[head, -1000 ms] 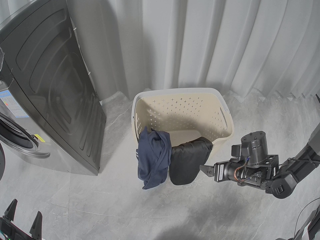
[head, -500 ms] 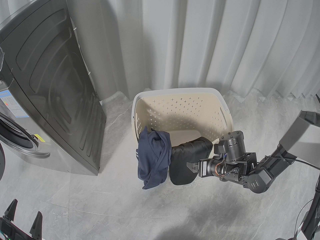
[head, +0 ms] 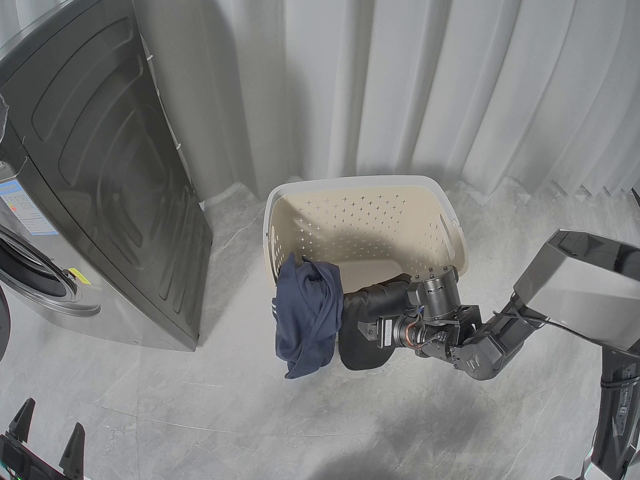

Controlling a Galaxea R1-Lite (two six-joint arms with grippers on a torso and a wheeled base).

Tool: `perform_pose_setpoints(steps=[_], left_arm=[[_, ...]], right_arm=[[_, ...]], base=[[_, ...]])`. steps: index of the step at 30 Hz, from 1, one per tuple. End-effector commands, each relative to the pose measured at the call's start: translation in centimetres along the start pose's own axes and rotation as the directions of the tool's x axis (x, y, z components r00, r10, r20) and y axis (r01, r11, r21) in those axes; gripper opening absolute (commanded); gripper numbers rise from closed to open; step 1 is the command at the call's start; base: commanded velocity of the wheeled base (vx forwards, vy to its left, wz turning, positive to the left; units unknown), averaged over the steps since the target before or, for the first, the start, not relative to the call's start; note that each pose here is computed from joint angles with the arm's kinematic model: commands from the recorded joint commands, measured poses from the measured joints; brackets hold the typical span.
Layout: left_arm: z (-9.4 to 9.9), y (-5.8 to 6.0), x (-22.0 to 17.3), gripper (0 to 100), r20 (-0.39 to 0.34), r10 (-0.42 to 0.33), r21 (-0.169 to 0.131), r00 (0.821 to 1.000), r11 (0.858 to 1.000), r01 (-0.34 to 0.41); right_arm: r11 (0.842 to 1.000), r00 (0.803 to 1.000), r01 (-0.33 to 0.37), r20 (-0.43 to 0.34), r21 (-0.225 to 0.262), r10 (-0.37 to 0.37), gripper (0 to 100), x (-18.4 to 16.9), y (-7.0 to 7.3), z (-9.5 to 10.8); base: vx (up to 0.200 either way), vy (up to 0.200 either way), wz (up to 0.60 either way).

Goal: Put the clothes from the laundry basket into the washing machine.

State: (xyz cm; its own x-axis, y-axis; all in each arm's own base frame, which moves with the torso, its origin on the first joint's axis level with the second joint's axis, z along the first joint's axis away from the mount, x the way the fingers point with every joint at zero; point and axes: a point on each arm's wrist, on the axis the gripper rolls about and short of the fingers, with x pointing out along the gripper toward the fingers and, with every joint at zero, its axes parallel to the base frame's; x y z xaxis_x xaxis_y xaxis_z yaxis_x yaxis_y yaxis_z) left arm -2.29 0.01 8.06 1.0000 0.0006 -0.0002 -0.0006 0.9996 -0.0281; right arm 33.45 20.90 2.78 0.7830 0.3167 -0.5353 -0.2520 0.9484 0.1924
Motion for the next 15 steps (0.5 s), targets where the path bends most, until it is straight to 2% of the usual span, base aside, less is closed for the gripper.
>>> perform_pose_setpoints(steps=[1, 9, 14, 15], left_arm=[[-0.5, 0.0, 0.0, 100, -0.006, 0.001, -0.001, 1.0, 1.0, -0.001], [-0.5, 0.0, 0.0, 100, -0.006, 0.004, -0.004, 1.0, 1.0, -0.004], [-0.5, 0.0, 0.0, 100, -0.006, 0.006, -0.006, 1.0, 1.0, -0.006], [-0.5, 0.0, 0.0, 100, -0.006, 0.006, -0.006, 1.0, 1.0, -0.006]], right_arm=[[1.0, 1.0, 0.005, -0.003, 0.0, -0.005, 100, 1.8, 0.0, -0.4], [1.0, 0.999, 0.022, 0.03, 0.021, -0.022, 100, 3.3, -0.8, 0.4], [0.999, 0.999, 0.02, 0.047, 0.028, -0.021, 100, 3.9, -0.8, 0.8], [0.999, 0.998, 0.018, 0.054, 0.032, -0.02, 0, 4.0, -0.9, 1.0]], base=[[0.0, 0.0, 0.0], [0.0, 0.0, 0.0], [0.0, 0.0, 0.0], [0.0, 0.0, 0.0]])
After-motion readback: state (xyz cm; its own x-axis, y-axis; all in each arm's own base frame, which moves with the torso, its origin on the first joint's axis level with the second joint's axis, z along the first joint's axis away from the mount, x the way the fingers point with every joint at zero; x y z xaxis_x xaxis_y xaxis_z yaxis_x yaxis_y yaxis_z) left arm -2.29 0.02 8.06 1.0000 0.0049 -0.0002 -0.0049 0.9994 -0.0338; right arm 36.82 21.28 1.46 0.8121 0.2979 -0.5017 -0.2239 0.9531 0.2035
